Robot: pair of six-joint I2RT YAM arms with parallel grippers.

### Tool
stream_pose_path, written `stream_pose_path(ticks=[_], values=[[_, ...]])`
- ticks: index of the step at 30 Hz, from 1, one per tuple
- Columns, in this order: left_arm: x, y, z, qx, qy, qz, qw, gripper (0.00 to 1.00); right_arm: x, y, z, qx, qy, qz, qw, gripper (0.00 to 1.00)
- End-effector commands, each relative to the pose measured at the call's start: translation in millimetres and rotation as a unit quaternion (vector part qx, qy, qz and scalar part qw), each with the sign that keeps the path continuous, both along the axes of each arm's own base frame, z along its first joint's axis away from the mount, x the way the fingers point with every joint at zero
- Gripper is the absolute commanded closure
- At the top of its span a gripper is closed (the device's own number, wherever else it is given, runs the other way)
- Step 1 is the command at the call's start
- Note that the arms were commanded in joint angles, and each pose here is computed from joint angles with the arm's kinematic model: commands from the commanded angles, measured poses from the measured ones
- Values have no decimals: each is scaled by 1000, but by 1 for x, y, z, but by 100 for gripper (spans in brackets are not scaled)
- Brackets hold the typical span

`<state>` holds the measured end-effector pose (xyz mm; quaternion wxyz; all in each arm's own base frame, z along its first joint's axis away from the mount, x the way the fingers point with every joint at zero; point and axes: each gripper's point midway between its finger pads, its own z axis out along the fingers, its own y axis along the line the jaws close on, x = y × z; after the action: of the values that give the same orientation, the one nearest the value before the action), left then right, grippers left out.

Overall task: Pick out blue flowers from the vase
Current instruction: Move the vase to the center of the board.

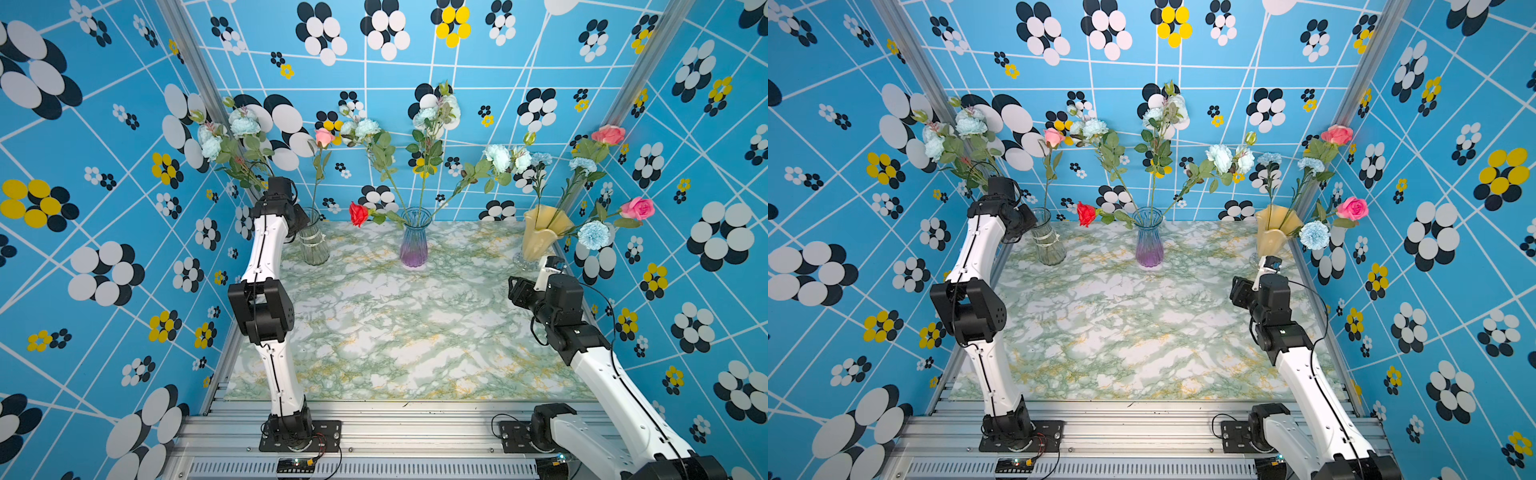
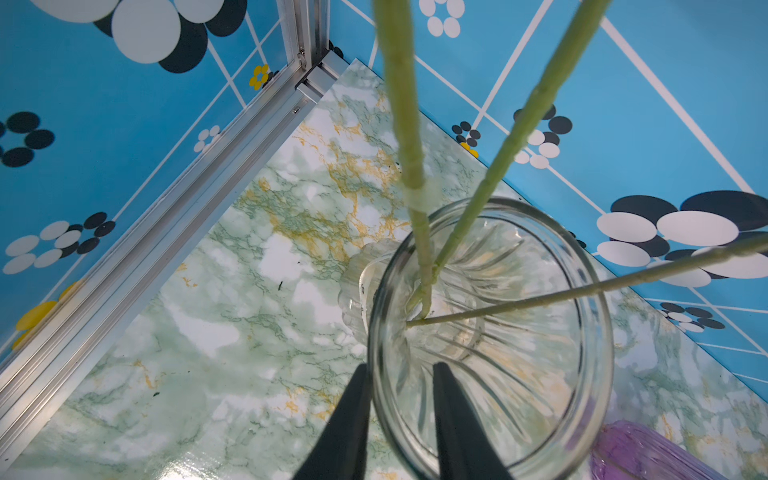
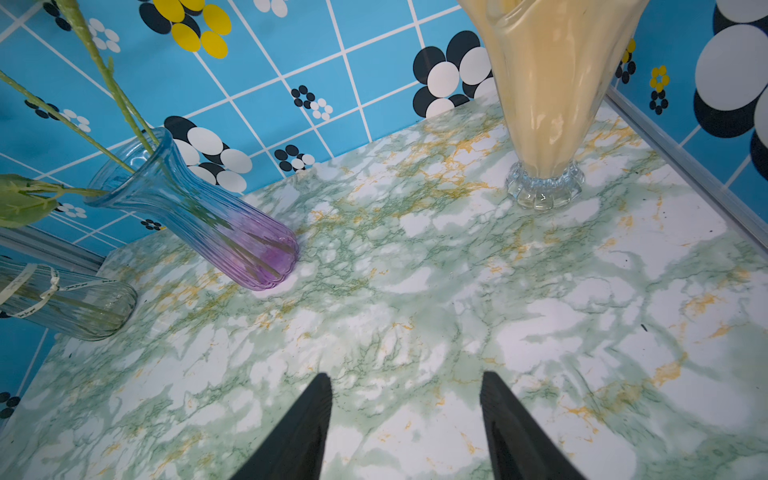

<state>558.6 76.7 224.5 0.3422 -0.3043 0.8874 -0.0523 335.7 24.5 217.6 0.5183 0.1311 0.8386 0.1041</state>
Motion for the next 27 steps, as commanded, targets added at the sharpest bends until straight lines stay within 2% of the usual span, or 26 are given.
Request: stream_pose_path(ticks=[1,5,7,9,13,14,16,27], values=[[0,-3,-14,3,32,-19,999,71,-3,0,10,-12,-7,1,1000,39],[5,-7,-14,-3,28,-28,999,58,-2,0,10,-12,-5,0,1000,39],[7,-9,-18,-11,28,-33,999,48,-3,0,10,-13,-4,1,1000,38],[9,-12,-25,-19,32,-37,999,46,-3,-1,11,-13,-6,-1,1000,38],[11,-15,-32,-27,37,-40,998,56,-3,-1,11,-13,-6,0,1000,39],[12,-16,-34,-28,37,-41,998,62,-3,-1,11,-14,-6,-1,1000,39],[13,-18,-36,-32,39,-43,998,68,-2,-1,11,-15,-5,-1,1000,39],[7,-19,-40,-30,48,-47,997,85,-5,0,13,-17,-9,3,1000,39]])
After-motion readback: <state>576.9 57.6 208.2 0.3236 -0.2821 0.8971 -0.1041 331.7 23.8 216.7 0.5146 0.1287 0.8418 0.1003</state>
